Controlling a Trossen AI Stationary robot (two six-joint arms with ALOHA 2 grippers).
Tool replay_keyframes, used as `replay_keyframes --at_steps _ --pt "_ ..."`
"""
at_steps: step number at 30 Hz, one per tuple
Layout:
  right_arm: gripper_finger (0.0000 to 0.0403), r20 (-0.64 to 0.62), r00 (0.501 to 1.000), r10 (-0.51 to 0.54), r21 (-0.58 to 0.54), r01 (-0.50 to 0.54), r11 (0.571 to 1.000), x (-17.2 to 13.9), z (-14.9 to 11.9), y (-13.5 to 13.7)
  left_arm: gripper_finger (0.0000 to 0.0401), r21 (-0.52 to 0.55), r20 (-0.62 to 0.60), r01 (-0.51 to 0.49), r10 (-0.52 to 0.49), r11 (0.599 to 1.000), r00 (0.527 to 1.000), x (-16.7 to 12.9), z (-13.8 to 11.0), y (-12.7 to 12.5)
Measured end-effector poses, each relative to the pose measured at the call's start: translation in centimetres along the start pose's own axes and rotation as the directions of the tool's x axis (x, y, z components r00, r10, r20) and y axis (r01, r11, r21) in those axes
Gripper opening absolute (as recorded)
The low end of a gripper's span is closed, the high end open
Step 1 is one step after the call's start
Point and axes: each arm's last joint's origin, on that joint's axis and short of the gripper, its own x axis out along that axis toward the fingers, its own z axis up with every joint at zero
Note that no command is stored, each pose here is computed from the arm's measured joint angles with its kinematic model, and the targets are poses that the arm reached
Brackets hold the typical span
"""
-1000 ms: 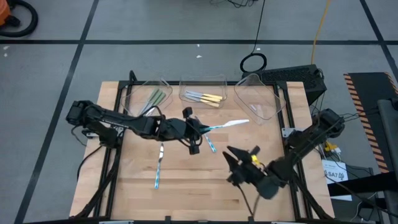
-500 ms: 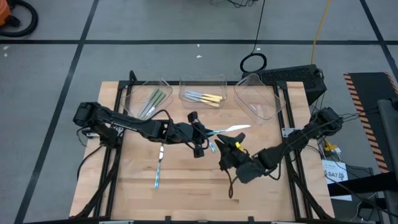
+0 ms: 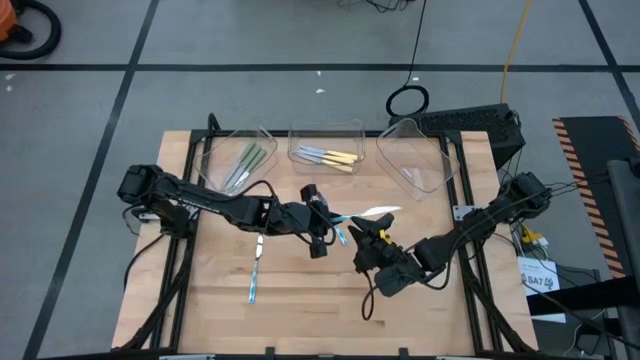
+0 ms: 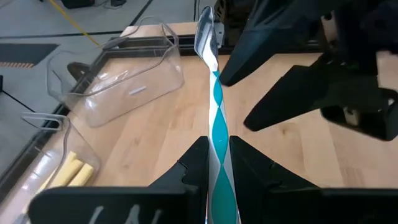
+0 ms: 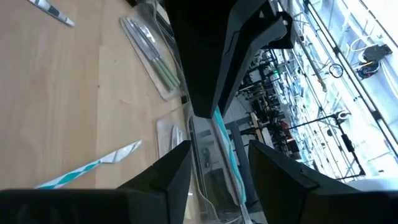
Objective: Sort silverware by color (type)
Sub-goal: Put the bottom right blue table knife into the right transparent bin
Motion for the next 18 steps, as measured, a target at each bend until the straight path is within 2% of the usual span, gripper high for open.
replay_keyframes --at_steps 6,18 --pt "0.0155 0.000 1.000 0.002 0.020 -0.002 1.000 0.00 0.00 0.00 0.0053 -0.047 0.001 0.004 -0.004 0.999 1.000 -0.06 0.00 -0.18" --pt "0.0155 -0.018 1.000 -0.005 -0.063 0.004 0.998 0.59 -0.18 -0.18 0.0053 -0.077 -0.014 0.003 -0.004 0.997 1.000 0.21 -0.28 -0.27"
